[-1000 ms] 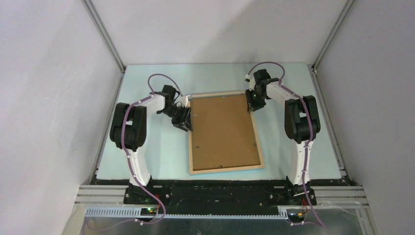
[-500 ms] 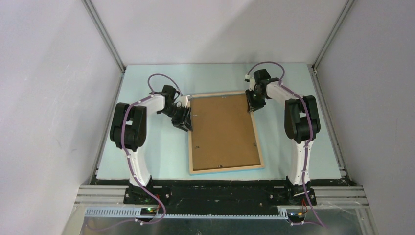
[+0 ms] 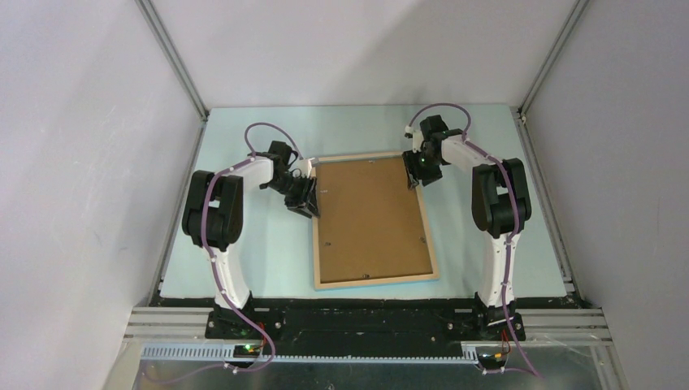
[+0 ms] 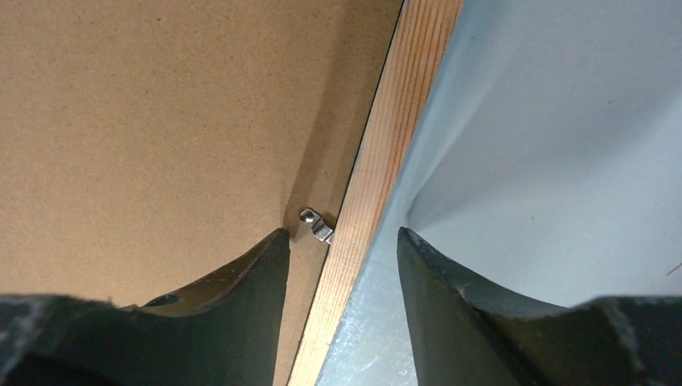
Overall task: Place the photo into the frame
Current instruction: Install the photo frame at the center of the board.
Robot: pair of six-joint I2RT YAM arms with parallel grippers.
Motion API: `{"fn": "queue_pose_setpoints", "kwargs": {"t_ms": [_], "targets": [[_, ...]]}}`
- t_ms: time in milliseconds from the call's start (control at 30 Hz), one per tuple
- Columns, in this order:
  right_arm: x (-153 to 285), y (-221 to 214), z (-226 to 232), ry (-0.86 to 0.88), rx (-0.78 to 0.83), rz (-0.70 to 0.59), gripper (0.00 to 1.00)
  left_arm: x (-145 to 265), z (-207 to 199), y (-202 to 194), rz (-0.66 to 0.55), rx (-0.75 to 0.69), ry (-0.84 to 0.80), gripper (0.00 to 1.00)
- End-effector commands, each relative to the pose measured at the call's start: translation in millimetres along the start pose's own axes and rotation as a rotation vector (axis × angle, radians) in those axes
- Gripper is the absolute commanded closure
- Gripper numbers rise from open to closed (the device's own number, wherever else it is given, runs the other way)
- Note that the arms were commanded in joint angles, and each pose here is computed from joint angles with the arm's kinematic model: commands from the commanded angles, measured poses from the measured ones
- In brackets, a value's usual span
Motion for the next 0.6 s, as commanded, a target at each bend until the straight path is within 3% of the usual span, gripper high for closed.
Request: {"fn": "queue_pose_setpoints", "kwargs": {"t_ms": [0, 200, 567], "targets": [[33, 14, 4, 0.004, 0.018, -0.08, 0.41, 6, -4, 6, -0.036, -0.006, -0.011, 0.57], [55, 3, 1, -0.002, 0.022, -0.098, 0.36, 8, -2, 7, -0.044, 0.006, -0.008, 0.55], [80, -69, 4, 0.065, 0.125, -0.024, 0.32, 11, 0, 9, -0.06, 0.012, -0.008, 0.55]]}}
Point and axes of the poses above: each gripper's point midway between its finger pads, its own x axis back along the fingers, its own z axis along the line the jaws close on, y = z × x, the point moved 8 cm from there along x, back along the fingers, and after that the axes turned 6 degrees about -x, right-handed, at the moved point
